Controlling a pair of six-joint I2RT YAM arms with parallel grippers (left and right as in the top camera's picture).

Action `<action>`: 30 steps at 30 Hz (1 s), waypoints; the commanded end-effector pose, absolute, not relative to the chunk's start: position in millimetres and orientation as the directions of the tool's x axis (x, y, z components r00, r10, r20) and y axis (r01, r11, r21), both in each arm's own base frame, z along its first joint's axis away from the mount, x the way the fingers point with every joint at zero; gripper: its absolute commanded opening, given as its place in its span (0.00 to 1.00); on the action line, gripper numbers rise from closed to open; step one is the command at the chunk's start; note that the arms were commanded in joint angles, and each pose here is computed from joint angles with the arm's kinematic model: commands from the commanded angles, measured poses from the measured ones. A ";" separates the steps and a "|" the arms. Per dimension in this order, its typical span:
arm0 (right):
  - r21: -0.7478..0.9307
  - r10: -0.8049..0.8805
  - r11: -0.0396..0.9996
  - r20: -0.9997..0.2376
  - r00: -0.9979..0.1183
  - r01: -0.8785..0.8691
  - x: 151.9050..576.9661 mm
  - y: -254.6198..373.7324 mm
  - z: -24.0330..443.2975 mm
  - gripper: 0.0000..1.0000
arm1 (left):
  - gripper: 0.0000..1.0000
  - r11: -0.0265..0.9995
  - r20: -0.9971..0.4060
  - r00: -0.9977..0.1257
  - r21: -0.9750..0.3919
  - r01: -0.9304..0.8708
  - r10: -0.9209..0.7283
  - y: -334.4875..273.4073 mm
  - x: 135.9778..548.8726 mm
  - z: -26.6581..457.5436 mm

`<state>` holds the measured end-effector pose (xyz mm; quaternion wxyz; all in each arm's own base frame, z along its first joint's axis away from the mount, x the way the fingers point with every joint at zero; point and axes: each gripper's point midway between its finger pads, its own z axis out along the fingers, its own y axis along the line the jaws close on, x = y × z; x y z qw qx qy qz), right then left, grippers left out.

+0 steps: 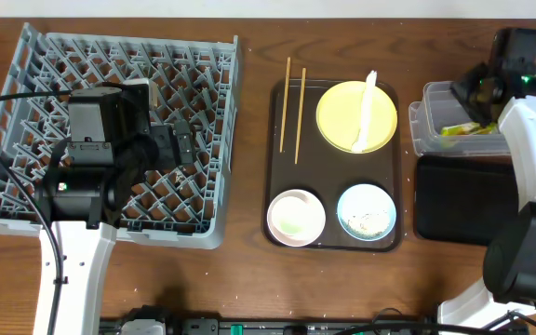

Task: Sort waste into correct bins and load items into the dishwasher
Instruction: 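Return the right gripper and grasp the white tissue on the plate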

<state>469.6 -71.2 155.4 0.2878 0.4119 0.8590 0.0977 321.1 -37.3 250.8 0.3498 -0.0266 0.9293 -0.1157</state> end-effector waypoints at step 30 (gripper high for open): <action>-0.041 0.161 0.980 -0.403 -0.901 0.193 471.9 91.4 -2.4 0.13 | 0.98 0.969 -0.648 -0.749 -0.246 0.039 -0.134 -39.7 322.6 256.1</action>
